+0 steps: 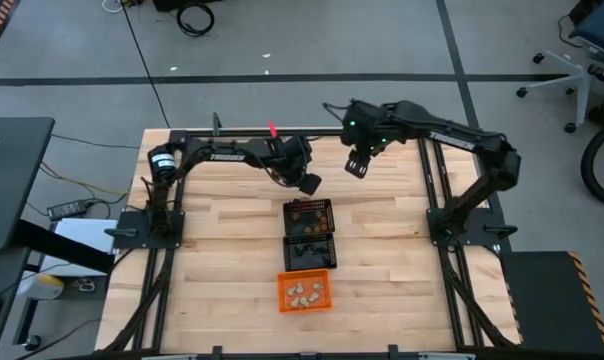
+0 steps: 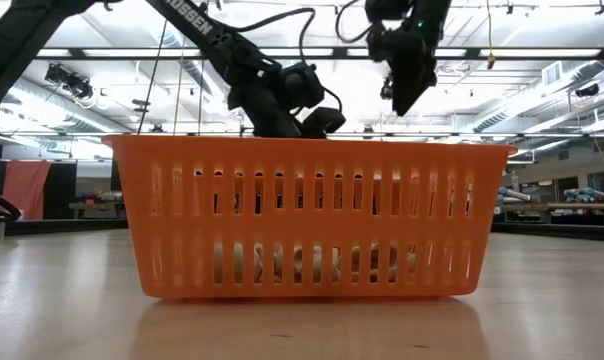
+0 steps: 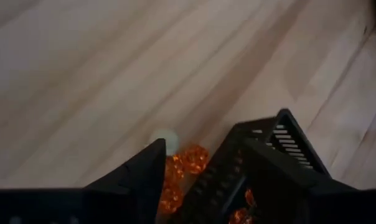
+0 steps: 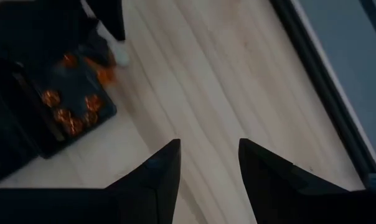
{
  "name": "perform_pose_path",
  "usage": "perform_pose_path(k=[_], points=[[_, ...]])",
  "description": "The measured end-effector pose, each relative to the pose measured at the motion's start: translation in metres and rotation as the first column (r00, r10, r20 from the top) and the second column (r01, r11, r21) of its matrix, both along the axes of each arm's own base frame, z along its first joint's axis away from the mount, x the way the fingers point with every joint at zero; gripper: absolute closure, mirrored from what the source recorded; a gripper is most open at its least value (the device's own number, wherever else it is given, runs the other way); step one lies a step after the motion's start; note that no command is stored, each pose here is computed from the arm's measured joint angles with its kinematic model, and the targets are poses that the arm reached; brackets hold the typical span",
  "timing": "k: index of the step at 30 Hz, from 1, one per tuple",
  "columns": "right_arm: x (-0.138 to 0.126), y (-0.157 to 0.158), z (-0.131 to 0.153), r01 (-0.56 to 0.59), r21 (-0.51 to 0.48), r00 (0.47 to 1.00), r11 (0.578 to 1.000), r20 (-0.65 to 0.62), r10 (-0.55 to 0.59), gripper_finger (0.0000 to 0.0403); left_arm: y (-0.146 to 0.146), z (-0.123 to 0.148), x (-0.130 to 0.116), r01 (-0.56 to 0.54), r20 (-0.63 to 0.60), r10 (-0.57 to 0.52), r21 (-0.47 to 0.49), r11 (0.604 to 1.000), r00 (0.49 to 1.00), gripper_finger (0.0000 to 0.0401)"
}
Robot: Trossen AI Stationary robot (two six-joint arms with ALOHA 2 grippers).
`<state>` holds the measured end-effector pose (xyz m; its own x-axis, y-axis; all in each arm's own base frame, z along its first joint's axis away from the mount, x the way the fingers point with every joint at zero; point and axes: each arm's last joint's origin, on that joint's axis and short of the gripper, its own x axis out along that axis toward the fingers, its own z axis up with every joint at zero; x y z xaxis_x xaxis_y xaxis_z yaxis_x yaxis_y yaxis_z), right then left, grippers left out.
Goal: Sort Halloween decoration
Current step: Put the white skull toy into the orange bin
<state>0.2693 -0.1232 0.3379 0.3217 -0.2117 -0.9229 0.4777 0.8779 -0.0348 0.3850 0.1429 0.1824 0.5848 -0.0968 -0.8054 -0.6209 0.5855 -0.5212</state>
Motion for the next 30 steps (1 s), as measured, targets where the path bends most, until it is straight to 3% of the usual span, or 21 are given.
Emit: perform_pose_path(k=[8,19,25,30], points=[[-0.007,0.006,0.015,0.012,-0.029,0.996,1.0,0.089,-0.009,0.0237,-0.006,-0.003,0.003,-0.029,-0.046,0.034,0.116,0.993,0.998,0.017],[0.004,0.015,0.011,-0.034,-0.022,0.996,0.999,0.087,0.036,0.0237,-0.007,-0.028,0.008,0.03,-0.154,-0.012,0.115,0.993,0.988,0.017],[0.005,0.018,0.011,-0.047,-0.023,0.995,0.999,0.086,0.048,0.0237,-0.014,-0.028,0.011,0.126,-0.154,-0.1,0.163,0.979,0.983,0.017],[0.005,0.018,0.011,-0.047,-0.025,0.995,0.999,0.086,0.049,0.0237,-0.024,-0.034,0.015,0.249,-0.183,-0.211,0.22,0.943,0.96,0.017]])
